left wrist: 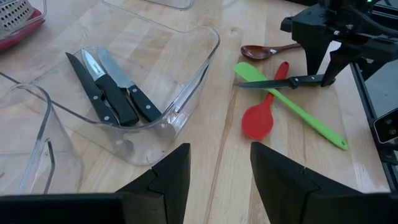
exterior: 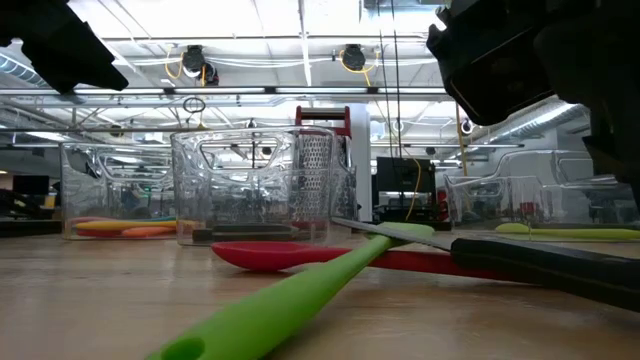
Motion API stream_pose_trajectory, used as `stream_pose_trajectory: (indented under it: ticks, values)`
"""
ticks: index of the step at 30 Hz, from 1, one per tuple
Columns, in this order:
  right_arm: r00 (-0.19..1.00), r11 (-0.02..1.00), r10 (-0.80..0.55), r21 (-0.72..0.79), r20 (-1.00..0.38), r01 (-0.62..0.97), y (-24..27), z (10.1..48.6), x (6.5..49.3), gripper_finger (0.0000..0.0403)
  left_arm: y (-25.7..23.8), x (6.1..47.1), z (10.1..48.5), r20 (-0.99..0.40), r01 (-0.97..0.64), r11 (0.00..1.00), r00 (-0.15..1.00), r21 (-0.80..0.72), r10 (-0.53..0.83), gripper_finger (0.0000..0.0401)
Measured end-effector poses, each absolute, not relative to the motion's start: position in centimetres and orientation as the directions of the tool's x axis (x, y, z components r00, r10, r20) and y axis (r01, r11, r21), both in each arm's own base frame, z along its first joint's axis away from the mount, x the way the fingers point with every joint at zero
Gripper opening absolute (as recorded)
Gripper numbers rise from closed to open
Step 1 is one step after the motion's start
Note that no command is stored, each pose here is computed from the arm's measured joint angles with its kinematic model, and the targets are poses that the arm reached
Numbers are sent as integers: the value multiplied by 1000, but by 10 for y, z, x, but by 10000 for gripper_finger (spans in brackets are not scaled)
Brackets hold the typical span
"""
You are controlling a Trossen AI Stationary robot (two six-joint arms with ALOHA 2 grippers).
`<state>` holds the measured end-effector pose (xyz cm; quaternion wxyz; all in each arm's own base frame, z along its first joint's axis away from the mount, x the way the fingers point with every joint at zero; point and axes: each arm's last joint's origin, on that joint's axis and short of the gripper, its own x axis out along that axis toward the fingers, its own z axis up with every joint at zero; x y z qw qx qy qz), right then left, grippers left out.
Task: Pick & Place Kitchen Items
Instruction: Put the black knife into the middle transparent bin
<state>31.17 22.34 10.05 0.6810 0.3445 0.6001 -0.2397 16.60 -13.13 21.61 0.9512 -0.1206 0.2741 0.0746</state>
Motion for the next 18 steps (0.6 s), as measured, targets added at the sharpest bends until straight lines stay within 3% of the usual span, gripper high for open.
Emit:
stream_pose_trajectory:
  ticks: [12,18]
  values:
    - [161,648,85,177,-983,740,223,100,311,71,-131,166,216,-539,-210,959,839,-191,76,170]
    - [152,649,78,166,-985,743,222,100,311,89,-131,166,216,-539,-210,959,839,-191,76,170]
